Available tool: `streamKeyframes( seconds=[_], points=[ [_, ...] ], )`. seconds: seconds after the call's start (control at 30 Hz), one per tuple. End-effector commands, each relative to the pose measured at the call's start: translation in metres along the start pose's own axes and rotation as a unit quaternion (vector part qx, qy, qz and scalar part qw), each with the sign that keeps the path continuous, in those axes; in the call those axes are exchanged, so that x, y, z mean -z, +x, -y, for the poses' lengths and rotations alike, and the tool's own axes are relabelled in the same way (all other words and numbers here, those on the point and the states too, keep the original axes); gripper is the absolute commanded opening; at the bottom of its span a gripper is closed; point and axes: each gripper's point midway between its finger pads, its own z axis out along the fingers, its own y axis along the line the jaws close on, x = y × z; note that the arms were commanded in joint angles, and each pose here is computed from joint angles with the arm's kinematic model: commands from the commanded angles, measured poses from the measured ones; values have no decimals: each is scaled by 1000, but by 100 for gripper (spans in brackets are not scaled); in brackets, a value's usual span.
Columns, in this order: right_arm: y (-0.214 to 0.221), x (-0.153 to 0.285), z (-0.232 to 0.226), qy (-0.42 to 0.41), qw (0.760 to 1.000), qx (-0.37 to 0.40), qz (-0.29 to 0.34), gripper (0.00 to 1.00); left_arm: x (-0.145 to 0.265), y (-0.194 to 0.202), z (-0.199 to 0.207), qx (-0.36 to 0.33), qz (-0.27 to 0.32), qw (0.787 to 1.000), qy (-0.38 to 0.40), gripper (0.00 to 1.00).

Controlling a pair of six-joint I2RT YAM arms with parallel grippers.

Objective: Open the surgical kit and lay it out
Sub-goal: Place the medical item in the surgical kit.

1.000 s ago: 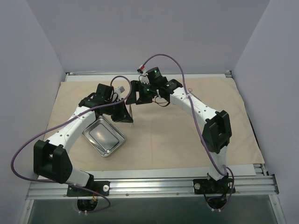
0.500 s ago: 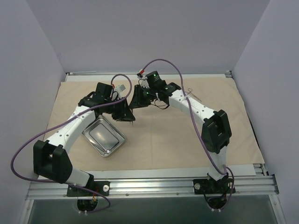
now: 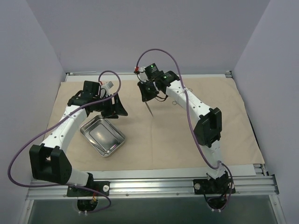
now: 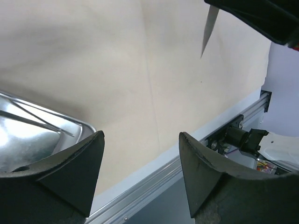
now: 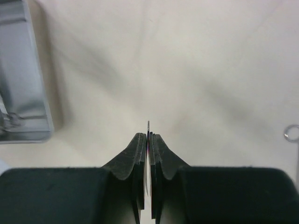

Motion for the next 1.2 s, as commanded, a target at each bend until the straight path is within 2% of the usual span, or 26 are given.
streamKeyframes(
  seconds=[0.0,0.03,0.17,0.37,0.67,0.87,1.17],
  points=[
    [55,10,64,79,983,96,-131,0,25,-7,-4,-35,28,999,-10,73],
    [59,10,71,82,978,129,-143,0,25,-5,-9,-41,25,999,-16,73],
    [76,12,103,137,959,167,-184,0,28,1,-21,-44,27,998,-24,73],
    [109,-3,138,179,933,182,-254,0,21,2,-26,-32,28,999,-2,73],
    [139,-12,171,192,917,174,-302,0,20,-1,-33,-30,28,999,6,73],
    [141,-23,181,207,916,176,-295,0,23,-7,-35,-33,25,999,-5,73],
    [145,-44,181,179,926,160,-290,0,20,-6,-40,-28,17,999,-11,73]
  ],
)
